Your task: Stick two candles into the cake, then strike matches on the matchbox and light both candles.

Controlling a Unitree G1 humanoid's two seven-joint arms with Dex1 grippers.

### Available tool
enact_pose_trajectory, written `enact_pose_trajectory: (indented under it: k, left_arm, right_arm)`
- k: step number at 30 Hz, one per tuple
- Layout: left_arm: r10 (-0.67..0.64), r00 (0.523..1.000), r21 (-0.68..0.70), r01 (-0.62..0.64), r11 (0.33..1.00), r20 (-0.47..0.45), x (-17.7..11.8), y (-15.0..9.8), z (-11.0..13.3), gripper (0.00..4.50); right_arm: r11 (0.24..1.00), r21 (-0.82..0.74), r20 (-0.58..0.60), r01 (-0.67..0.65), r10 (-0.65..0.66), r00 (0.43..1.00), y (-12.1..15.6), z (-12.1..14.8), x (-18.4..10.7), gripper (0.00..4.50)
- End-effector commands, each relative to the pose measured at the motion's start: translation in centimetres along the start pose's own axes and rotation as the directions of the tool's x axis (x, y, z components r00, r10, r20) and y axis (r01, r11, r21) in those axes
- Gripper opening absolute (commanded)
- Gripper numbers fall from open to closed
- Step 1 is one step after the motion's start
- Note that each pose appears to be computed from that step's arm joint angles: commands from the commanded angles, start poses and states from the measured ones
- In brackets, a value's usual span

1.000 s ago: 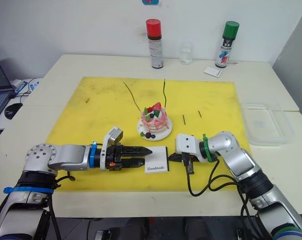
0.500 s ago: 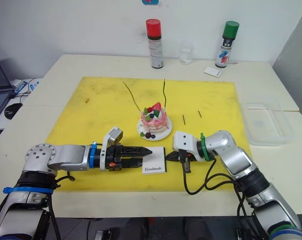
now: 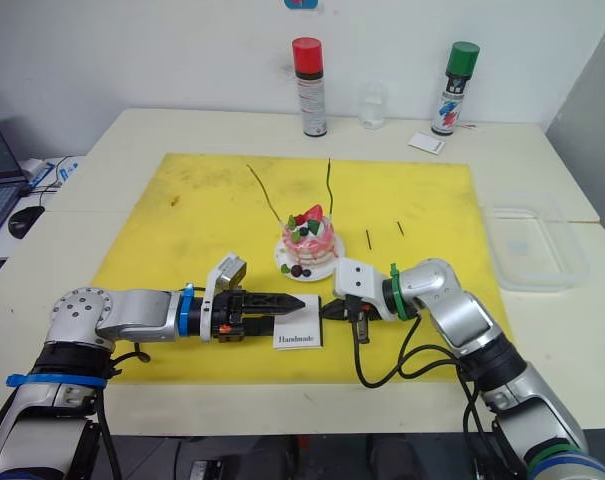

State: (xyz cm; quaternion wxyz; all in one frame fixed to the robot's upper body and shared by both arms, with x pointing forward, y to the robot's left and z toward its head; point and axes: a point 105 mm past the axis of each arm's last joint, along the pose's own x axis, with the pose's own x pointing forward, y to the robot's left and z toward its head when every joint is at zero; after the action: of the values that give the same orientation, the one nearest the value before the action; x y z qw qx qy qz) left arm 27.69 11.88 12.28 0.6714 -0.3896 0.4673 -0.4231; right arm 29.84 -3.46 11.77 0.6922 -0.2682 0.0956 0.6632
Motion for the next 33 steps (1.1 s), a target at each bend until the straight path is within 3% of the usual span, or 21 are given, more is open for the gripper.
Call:
enact_pose_trajectory:
  k: [1,14,33]
  left_arm:
    - [0.000,0.999,0.002,0.000,1.000,-0.042,0.5,0.1,-0.8,4.50]
    - [0.012,0.998,0.003,-0.012,1.000,-0.054,0.5,0.4,-1.3,4.50]
    - [0.014,0.998,0.013,-0.014,1.000,-0.058,0.5,0.4,-1.7,4.50]
  right_arm:
    - [0.999,-0.032,0.029,0.003,-0.002,1.000,-0.3,1.4,0.0,0.02]
    - [0.999,-0.037,-0.013,-0.035,0.035,0.999,0.4,0.8,-0.9,0.02]
    - [0.998,-0.022,0.019,-0.067,0.067,0.998,1.3,1.2,0.9,0.02]
